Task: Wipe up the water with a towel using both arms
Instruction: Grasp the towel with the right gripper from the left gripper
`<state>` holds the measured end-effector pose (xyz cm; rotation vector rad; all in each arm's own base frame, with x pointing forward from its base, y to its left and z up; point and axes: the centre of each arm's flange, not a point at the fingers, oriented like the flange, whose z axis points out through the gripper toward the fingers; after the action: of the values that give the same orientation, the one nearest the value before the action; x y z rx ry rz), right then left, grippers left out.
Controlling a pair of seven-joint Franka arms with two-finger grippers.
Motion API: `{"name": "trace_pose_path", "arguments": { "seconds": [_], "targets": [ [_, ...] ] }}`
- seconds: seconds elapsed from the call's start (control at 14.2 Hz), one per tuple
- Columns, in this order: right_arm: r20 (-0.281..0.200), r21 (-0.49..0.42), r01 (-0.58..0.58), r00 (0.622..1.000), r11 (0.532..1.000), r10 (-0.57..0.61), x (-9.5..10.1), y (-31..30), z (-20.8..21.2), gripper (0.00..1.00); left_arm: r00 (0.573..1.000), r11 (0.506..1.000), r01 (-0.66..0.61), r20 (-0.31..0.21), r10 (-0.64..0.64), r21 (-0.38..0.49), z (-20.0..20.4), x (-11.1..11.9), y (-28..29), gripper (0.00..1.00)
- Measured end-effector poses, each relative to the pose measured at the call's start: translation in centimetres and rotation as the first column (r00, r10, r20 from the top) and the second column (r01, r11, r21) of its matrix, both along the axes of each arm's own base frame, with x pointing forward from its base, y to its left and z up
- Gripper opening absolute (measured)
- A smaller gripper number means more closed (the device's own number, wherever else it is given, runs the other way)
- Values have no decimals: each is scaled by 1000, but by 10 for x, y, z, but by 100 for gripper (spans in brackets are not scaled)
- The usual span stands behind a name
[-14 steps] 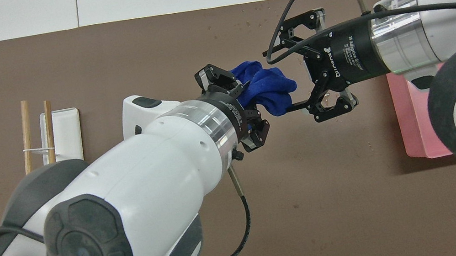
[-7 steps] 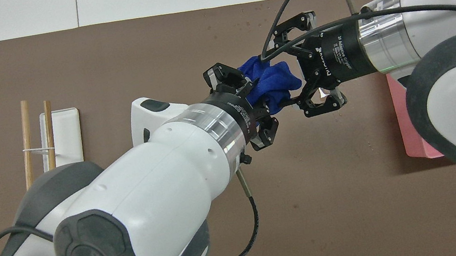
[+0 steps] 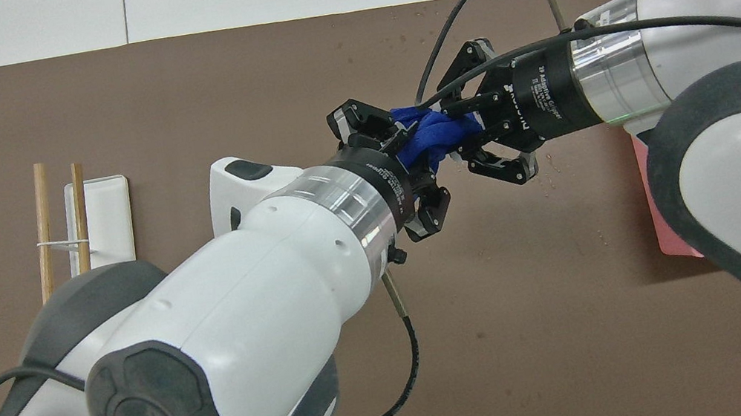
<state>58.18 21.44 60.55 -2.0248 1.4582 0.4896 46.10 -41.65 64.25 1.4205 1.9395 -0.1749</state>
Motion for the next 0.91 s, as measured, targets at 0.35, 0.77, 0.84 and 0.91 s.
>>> {"name": "trace_pose_path", "arguments": {
  "seconds": [0.35, 0.77, 0.84, 0.91],
  "targets": [
    [7, -12, 0, 1000, 1000, 0, 0, 0, 0, 11, 1000, 1000, 2, 3, -2, 6, -1, 0, -1, 16],
    [47, -96, 11, 999, 995, -6, 5, -11, -3, 11, 1000, 1000, 1, -2, -1, 11, -5, 2, 0, 43],
    [63, -113, 18, 998, 993, -11, 7, -13, -3, 11, 1000, 1000, 1, -4, -1, 16, -8, 2, 0, 54],
    [81, -130, 27, 997, 991, -16, 9, -15, -3, 11, 1000, 1000, 1, -5, 0, 24, -11, 4, 2, 59]
  ]
}}
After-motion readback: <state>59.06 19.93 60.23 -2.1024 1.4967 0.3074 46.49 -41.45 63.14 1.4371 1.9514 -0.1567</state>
